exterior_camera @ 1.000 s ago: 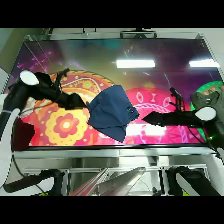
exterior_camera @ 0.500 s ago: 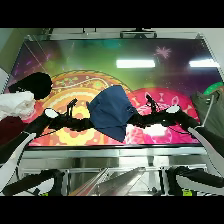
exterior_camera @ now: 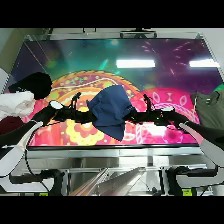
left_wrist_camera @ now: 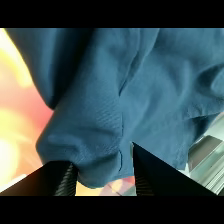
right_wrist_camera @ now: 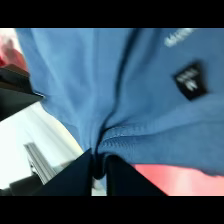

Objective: Fold the shirts.

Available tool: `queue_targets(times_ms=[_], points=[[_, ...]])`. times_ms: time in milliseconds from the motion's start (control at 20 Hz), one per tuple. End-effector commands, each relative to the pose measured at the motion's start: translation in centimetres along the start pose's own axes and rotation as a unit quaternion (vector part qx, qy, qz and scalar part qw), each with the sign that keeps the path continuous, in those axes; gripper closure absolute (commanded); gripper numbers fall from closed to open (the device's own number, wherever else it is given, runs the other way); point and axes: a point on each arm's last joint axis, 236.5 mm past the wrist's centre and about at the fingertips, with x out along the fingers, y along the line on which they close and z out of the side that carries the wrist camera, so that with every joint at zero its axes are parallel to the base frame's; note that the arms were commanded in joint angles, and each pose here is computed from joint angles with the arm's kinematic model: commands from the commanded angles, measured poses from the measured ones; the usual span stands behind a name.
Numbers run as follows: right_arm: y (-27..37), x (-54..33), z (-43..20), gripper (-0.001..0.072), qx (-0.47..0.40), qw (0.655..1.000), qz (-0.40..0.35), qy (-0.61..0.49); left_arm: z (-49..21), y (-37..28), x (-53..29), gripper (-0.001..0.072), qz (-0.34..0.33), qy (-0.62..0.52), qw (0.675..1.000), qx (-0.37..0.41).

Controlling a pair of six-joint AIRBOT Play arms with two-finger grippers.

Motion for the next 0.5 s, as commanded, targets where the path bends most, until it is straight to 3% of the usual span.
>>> queue_targets(times_ms=[0,100,150,200,250,300,450], points=[[1.2,0.1,1.3,0.0641,-0.011,1.000,0.017,-0.014,1.4,0.2,-0.3,0.0365,0.013,-0.013,1.000,0.020],[1.2,0.1,1.4,0.0647,-0.011,1.000,0.016,-0.014,1.3,0.7,-0.1,0.0367,0.019,-0.017,1.000,0.016],[1.1,0.1,1.3,0.0647,-0.012,1.000,0.016,-0.013,1.4,1.1,0.0,0.0429,0.025,-0.021,0.999,0.013],[1.1,0.1,1.3,0.0640,-0.012,1.000,0.015,-0.012,1.3,1.3,0.1,0.0604,0.028,-0.021,0.999,0.014],[1.1,0.1,1.3,0.0550,-0.013,1.000,0.014,-0.012,1.0,1.4,0.0,0.0697,0.030,-0.016,0.999,0.018],[0.9,0.0,1.2,0.0380,-0.015,1.000,0.012,-0.010,0.8,1.2,0.0,0.0686,0.027,-0.010,0.999,0.019],[-1.3,0.0,-1.0,0.0353,-0.050,0.997,-0.034,0.037,1.4,0.5,-0.4,0.0686,0.020,-0.010,0.999,0.028]])
